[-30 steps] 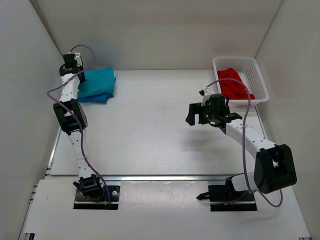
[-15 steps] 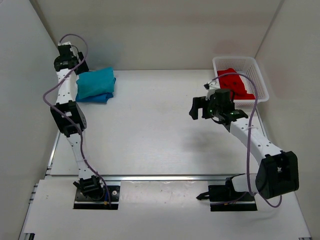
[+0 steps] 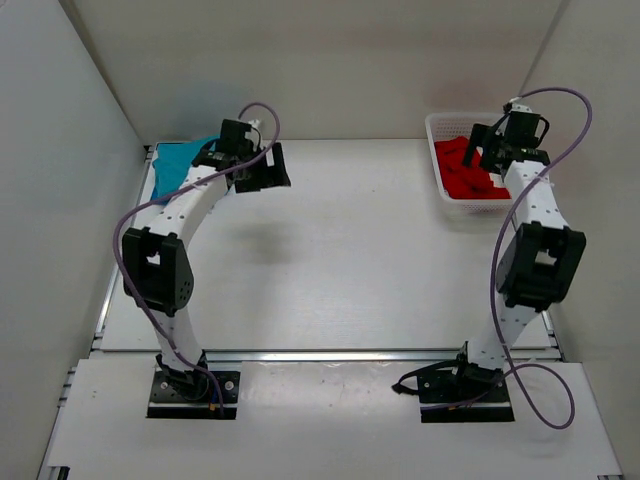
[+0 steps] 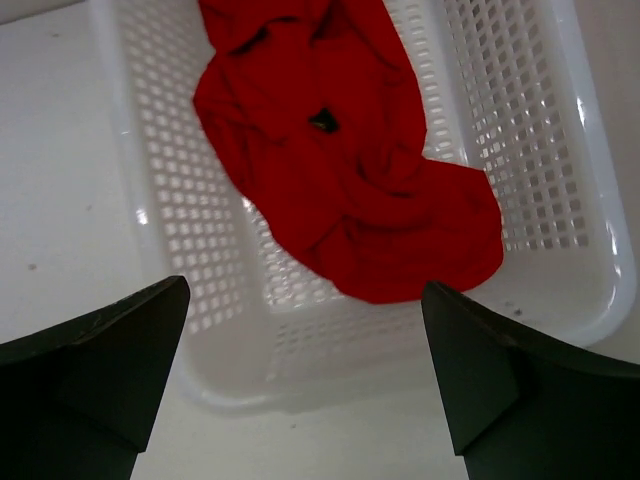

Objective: Fold and stack the t-shirts
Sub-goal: Grab crumpled tshirt from bin with the right arm, then move the tshirt to the center of the board, then flatten out the tshirt

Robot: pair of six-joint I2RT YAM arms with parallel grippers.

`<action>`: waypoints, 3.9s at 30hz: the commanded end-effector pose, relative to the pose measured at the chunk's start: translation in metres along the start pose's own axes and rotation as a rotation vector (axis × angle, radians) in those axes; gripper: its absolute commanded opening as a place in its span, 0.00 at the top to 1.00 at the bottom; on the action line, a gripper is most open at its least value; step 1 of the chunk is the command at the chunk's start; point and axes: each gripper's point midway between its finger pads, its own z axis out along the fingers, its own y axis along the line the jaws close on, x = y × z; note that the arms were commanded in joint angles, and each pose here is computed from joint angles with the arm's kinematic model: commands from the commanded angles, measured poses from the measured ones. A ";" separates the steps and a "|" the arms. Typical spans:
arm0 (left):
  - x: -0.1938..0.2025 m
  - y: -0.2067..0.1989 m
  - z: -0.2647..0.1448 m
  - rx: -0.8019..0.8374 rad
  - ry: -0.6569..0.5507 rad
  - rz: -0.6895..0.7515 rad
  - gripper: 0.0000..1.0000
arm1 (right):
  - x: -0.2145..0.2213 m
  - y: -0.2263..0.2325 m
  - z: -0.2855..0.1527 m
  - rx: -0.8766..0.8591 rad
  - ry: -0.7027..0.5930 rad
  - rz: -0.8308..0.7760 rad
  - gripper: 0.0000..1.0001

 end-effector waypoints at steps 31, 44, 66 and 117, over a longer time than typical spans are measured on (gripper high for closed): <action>0.056 -0.005 -0.025 0.015 0.041 -0.025 0.01 | -0.157 -0.026 0.004 0.084 -0.258 -0.128 1.00; 0.026 0.007 -0.056 0.028 -0.085 -0.086 0.02 | -0.208 0.201 -0.211 -0.767 -0.558 -0.266 1.00; 0.093 0.041 -0.081 -0.126 -0.011 -0.155 0.01 | 0.108 0.132 -0.154 -0.483 -0.039 0.140 0.26; -0.055 -0.030 -0.156 0.003 -0.533 -0.088 1.00 | 0.010 0.164 -0.196 -0.431 -0.368 -0.061 1.00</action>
